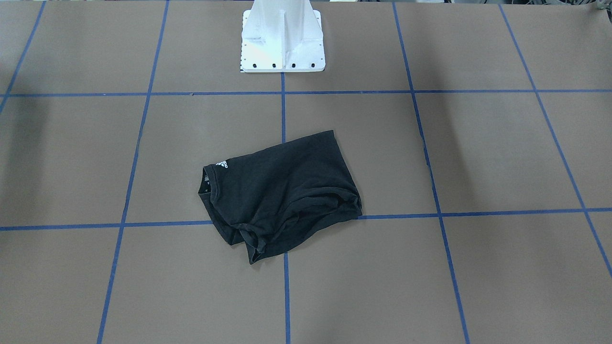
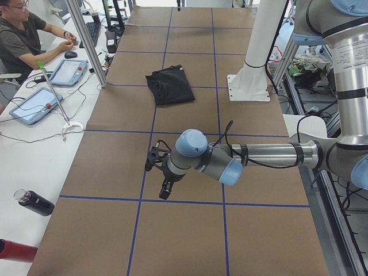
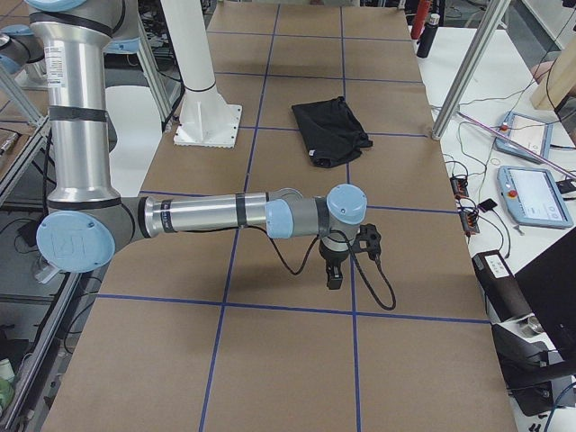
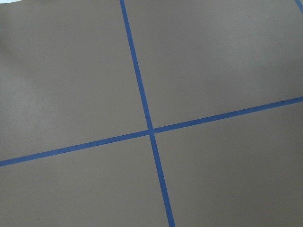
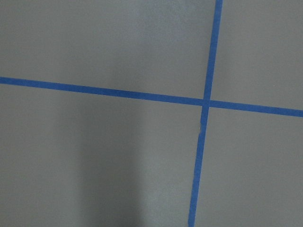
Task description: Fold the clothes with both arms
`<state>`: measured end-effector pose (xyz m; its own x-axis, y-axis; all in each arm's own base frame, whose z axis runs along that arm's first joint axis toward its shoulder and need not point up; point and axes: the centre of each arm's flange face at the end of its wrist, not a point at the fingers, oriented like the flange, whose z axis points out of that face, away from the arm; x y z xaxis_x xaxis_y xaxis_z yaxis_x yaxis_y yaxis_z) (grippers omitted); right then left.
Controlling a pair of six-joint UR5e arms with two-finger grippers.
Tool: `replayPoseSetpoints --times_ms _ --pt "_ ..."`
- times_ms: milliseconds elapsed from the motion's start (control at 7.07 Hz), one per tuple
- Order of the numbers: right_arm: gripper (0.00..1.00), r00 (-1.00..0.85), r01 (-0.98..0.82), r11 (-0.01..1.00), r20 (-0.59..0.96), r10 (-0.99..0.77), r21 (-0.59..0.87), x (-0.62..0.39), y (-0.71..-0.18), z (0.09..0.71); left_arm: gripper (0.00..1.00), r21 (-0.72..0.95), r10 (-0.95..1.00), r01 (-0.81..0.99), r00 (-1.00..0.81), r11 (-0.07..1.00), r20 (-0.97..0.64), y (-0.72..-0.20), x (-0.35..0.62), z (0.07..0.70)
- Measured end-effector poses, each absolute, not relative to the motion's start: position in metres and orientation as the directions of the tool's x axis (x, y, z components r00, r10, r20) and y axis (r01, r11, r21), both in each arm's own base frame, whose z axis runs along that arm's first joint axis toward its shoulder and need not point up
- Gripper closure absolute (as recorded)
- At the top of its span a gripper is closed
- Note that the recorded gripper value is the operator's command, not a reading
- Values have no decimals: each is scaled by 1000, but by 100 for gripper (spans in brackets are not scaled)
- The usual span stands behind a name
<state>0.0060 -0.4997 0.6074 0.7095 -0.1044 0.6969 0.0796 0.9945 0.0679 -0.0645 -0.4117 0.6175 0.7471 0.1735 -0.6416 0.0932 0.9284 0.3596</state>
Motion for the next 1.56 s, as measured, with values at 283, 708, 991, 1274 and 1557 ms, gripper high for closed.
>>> replayPoseSetpoints --times_ms 283,708,991,1274,1557 --pt "0 716 81 994 690 -112 78 6 -499 605 0 356 180 93 727 930 -662 -408 -63 611" --pt "0 716 88 991 685 -131 98 -1 -508 593 0 374 208 94 695 922 -688 -404 -61 592" --pt "0 710 80 992 693 -122 92 3 -508 595 0 360 197 97 693 928 -693 -395 -61 598" --pt "0 716 64 995 691 -98 76 15 -496 607 0 355 193 97 693 930 -694 -390 -61 600" --pt "0 724 62 997 685 -82 54 18 -485 620 0 371 206 97 692 923 -692 -390 -61 588"
